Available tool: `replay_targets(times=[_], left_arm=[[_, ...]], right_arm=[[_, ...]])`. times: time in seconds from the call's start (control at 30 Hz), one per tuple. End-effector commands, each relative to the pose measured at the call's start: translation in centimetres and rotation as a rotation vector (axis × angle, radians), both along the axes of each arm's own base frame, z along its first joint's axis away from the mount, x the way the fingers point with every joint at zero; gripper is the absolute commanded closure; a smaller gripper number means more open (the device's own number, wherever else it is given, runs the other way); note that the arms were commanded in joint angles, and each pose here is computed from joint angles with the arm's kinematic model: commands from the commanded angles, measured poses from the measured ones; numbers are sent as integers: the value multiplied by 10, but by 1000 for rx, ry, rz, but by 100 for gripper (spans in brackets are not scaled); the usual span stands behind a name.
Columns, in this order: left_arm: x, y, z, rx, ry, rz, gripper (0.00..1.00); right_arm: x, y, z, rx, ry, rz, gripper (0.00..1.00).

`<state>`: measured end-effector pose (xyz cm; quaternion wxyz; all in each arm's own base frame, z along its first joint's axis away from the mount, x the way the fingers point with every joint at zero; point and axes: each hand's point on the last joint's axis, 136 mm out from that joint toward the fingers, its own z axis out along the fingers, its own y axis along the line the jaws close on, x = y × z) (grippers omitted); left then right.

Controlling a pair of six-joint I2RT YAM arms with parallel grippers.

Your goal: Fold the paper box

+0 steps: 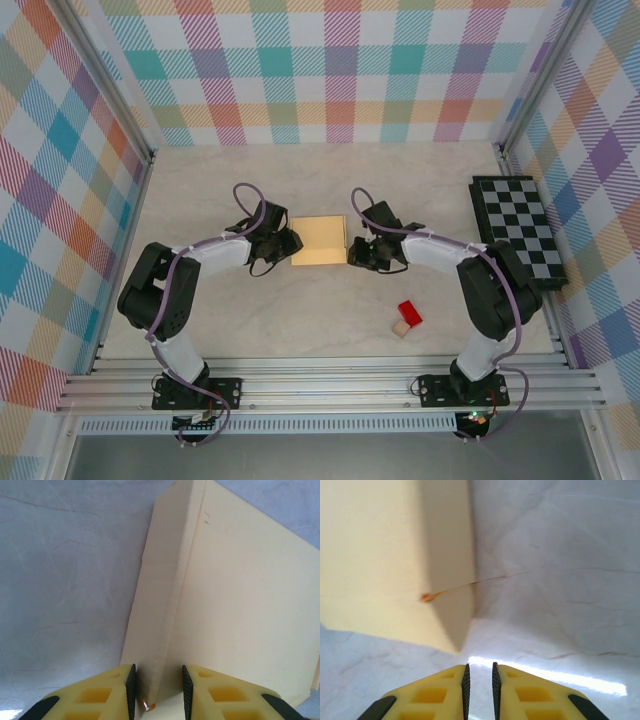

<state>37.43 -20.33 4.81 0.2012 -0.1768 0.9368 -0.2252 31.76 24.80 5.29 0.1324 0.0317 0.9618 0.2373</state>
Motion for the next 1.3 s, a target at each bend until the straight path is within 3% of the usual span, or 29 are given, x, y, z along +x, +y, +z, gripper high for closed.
replay_targets(times=[0.0, 0.23, 0.4, 0.77, 1.03, 1.27], left_arm=[[-51, 41, -69, 194, 252, 28, 69], [-53, 41, -69, 191, 256, 20, 69], [-54, 40, -69, 187, 260, 12, 69], [-55, 37, -71, 172, 271, 8, 69], [-55, 37, -67, 173, 283, 24, 69], [-54, 38, -70, 180, 297, 31, 69]], right_arm=[[-4, 18, 13, 60, 12, 7, 78], [19, 23, -5, 41, -21, -1, 79], [42, 16, -20, 61, -65, -40, 86], [64, 30, 0, 155, -169, -41, 84], [39, 26, 15, 179, -107, -81, 84], [4, 70, 20, 251, -77, -13, 84]])
